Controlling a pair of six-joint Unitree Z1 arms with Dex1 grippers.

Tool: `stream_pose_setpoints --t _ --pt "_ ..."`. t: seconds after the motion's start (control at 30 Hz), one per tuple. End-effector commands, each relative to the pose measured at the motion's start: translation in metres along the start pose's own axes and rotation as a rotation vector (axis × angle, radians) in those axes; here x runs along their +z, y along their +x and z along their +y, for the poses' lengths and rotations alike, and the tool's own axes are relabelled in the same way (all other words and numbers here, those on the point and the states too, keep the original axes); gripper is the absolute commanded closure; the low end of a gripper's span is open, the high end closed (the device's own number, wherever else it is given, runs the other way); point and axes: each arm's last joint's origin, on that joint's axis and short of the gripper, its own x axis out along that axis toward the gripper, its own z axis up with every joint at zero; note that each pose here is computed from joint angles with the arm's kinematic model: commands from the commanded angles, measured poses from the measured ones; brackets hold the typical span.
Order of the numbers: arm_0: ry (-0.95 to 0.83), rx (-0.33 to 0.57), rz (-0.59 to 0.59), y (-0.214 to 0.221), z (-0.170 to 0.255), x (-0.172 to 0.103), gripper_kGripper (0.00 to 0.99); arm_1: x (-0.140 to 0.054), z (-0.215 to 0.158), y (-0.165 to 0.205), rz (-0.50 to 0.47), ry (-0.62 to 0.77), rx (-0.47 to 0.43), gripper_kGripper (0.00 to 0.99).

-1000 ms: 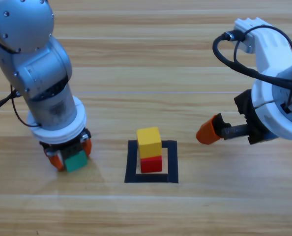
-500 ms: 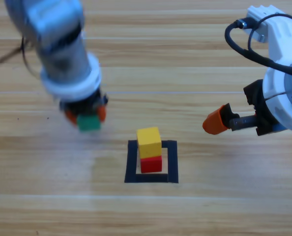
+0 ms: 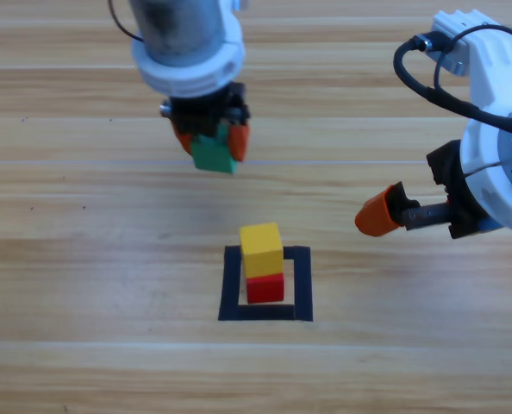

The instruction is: Stack the blocks in the rectangular block: red at the bottom, yellow in the middle, green on top

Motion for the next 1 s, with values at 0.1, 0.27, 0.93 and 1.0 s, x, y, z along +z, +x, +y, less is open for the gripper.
stream_pose_setpoints --t 0.1,0.27,0.93,1.0 --pt "0.033 -0.028 0.05 0.011 -0.05 -0.029 0.953 -0.002 -0.008 0.004 0.0 0.015 -0.018 0.0" --pt "-0.013 -0.017 0.063 0.012 -0.067 -0.043 0.953 -0.002 -0.008 0.003 -0.002 0.015 -0.017 0.0" --pt "-0.385 0.121 0.053 0.035 -0.077 -0.056 0.949 -0.002 -0.009 0.001 -0.003 0.014 -0.014 0.0" --pt "-0.376 0.127 0.054 0.04 -0.079 -0.054 0.949 -0.002 -0.009 0.001 -0.003 0.014 -0.014 0.0"
